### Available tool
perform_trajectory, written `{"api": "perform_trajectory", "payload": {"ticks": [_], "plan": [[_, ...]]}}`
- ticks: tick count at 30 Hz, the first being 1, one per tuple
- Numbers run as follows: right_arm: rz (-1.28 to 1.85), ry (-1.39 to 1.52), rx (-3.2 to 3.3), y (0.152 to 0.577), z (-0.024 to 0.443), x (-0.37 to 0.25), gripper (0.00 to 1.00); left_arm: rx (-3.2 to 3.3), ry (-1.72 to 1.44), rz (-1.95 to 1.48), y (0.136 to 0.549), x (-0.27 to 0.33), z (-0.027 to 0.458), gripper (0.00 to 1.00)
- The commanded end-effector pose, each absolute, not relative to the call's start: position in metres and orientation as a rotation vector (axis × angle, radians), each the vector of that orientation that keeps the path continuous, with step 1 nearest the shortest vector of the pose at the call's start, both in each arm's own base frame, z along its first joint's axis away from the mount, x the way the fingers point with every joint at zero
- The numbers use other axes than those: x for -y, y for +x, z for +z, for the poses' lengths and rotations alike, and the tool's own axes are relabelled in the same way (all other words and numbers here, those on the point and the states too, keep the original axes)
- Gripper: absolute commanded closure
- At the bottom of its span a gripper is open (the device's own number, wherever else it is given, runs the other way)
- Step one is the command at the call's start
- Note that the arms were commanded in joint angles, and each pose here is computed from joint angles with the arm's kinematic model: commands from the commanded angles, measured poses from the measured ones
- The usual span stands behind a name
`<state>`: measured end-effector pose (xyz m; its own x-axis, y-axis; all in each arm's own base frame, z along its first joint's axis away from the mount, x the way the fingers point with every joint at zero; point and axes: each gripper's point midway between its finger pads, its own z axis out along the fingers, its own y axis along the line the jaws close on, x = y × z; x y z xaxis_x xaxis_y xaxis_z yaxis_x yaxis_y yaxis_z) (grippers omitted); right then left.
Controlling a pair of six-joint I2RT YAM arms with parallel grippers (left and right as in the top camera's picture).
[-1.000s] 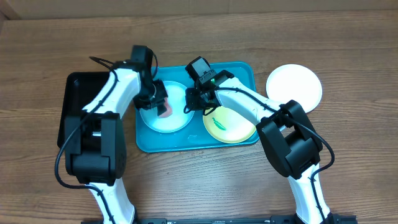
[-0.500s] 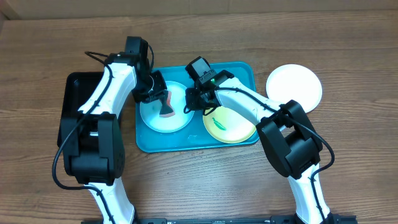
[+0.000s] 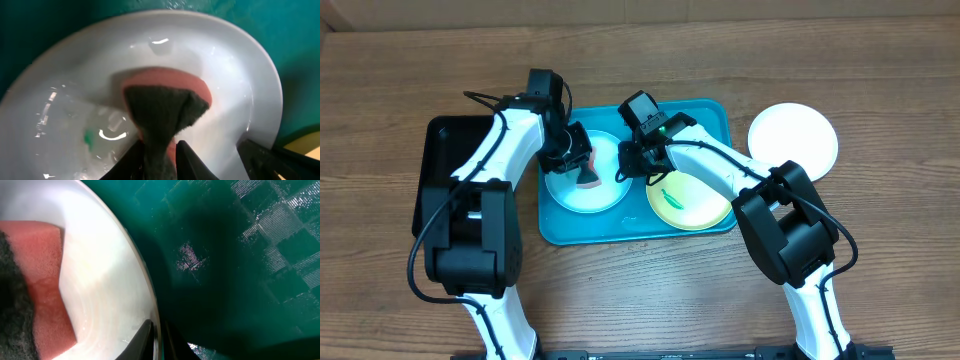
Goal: Clean dirty plates on tray and stack at the side
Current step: 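Scrub the light-blue plate with the sponge while the right gripper holds it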
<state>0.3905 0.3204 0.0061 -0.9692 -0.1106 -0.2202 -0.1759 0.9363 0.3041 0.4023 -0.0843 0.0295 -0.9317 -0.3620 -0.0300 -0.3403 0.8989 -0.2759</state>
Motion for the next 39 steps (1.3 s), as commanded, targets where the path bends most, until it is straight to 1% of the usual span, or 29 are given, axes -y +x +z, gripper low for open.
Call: {"api": "perform_trajectory", "payload": {"ticks": [1,4,7,10,22,27,32,35,39], "plan": [[0.383,-0.210,-2.938,0.383,-0.016,-0.307,0.90,-3.012,-0.543,-0.433,0.397,0.091,0.021,0.80],[0.383,-0.210,-2.939,0.383,-0.016,-0.307,0.90,-3.015,-0.544,-0.432,0.396,0.091,0.021,0.84],[0.383,-0.210,-2.939,0.383,-0.016,-0.307,0.90,-3.021,-0.546,-0.428,0.395,0.091,0.021,0.86],[0.382,-0.210,-2.939,0.383,-0.016,-0.307,0.90,-3.030,-0.553,-0.370,0.393,0.085,0.019,0.96],[0.379,-0.210,-2.943,0.382,-0.016,-0.307,0.90,-3.032,-0.579,0.235,0.373,0.016,0.016,0.96],[0.380,-0.210,-2.942,0.382,-0.016,-0.307,0.90,-3.020,-0.573,0.348,0.371,0.004,0.021,0.96],[0.381,-0.210,-2.942,0.382,-0.016,-0.307,0.90,-3.007,-0.576,0.295,0.381,0.010,0.032,0.96],[0.383,-0.210,-2.938,0.383,-0.016,-0.307,0.90,-3.005,-0.576,0.106,0.395,0.031,0.043,0.96],[0.384,-0.210,-2.937,0.383,-0.016,-0.308,0.90,-2.986,-0.538,-0.242,0.413,0.070,0.056,0.96]]}}
